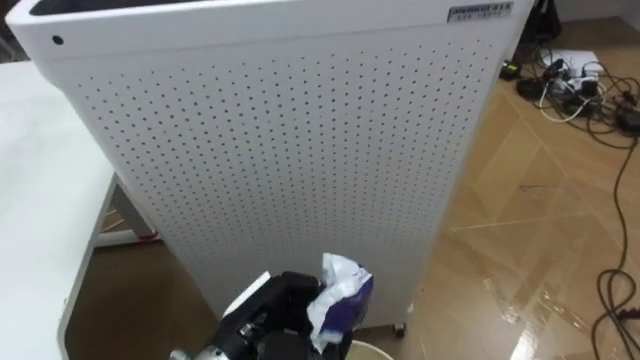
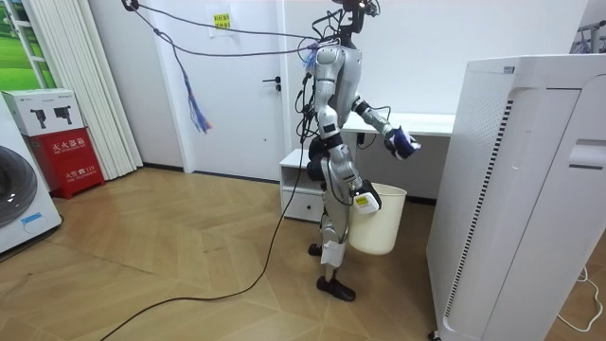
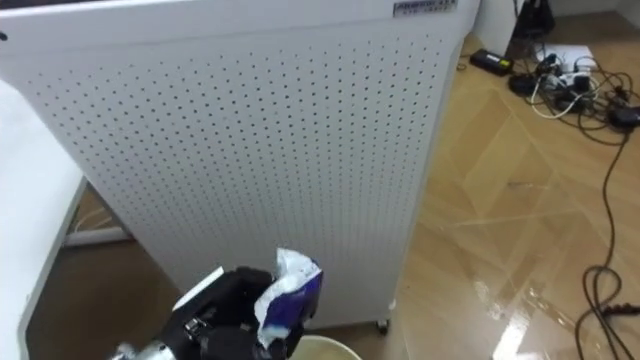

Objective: Pick garbage

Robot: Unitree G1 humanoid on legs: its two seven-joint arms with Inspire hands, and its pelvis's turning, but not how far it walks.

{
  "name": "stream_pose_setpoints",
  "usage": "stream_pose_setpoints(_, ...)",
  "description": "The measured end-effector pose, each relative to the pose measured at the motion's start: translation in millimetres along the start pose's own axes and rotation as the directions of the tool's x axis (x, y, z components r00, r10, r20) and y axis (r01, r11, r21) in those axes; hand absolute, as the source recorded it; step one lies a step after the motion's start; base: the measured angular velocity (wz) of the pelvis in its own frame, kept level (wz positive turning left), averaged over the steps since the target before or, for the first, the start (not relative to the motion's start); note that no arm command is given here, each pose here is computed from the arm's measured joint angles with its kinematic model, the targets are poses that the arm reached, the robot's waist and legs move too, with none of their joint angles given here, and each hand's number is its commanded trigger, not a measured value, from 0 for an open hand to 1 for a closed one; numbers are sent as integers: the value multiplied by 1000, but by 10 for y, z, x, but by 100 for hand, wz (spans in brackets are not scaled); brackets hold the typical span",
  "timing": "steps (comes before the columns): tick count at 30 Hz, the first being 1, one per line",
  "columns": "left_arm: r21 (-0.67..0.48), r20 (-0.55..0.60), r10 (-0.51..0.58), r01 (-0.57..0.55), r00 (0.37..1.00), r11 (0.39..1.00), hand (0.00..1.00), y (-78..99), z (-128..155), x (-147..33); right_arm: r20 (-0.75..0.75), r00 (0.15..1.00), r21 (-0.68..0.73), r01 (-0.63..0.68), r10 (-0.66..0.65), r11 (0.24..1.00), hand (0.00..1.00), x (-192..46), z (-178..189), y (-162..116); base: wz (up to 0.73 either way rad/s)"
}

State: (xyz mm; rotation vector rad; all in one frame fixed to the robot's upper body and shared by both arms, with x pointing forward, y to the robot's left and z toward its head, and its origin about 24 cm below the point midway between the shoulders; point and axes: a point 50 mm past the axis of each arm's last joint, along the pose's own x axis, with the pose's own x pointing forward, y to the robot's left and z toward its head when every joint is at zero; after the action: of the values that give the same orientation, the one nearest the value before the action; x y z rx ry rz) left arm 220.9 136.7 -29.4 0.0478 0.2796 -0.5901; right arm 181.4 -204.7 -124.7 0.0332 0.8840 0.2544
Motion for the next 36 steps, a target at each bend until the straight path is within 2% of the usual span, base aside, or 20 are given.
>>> stream_pose_setpoints(12, 41, -234, 27, -18, 972, 999, 100, -72, -514, 37, 53, 999, -18, -4, 5, 1000, 100, 80, 202, 31, -2)
stream_pose_setpoints(14, 47, -258, 27, -15, 966, 999, 49, -65, -555, 51, 56, 998, -19, -4, 5, 1000, 100, 83, 214, 31, 0)
stream_pose_setpoints(15, 47, -273, 30, -18, 962, 999, 0, -52, -579, 56, 59, 998, -18, -5, 6, 1000, 100, 89, 227, 37, 0)
stream_pose_setpoints(19, 68, -317, 33, -12, 948, 998, 0, -23, -657, 59, 50, 999, -1, -8, 8, 1000, 100, 107, 210, 64, 0)
stream_pose_setpoints(24, 99, -391, 9, 33, 920, 995, 0, -69, -795, 0, 39, 999, 8, -14, 14, 1000, 100, 110, 179, 76, 0)
stream_pose_setpoints(36, 106, -460, -19, 76, 888, 992, 0, -120, -921, -41, 33, 999, -5, -22, 23, 1000, 100, 126, 214, 84, 0)
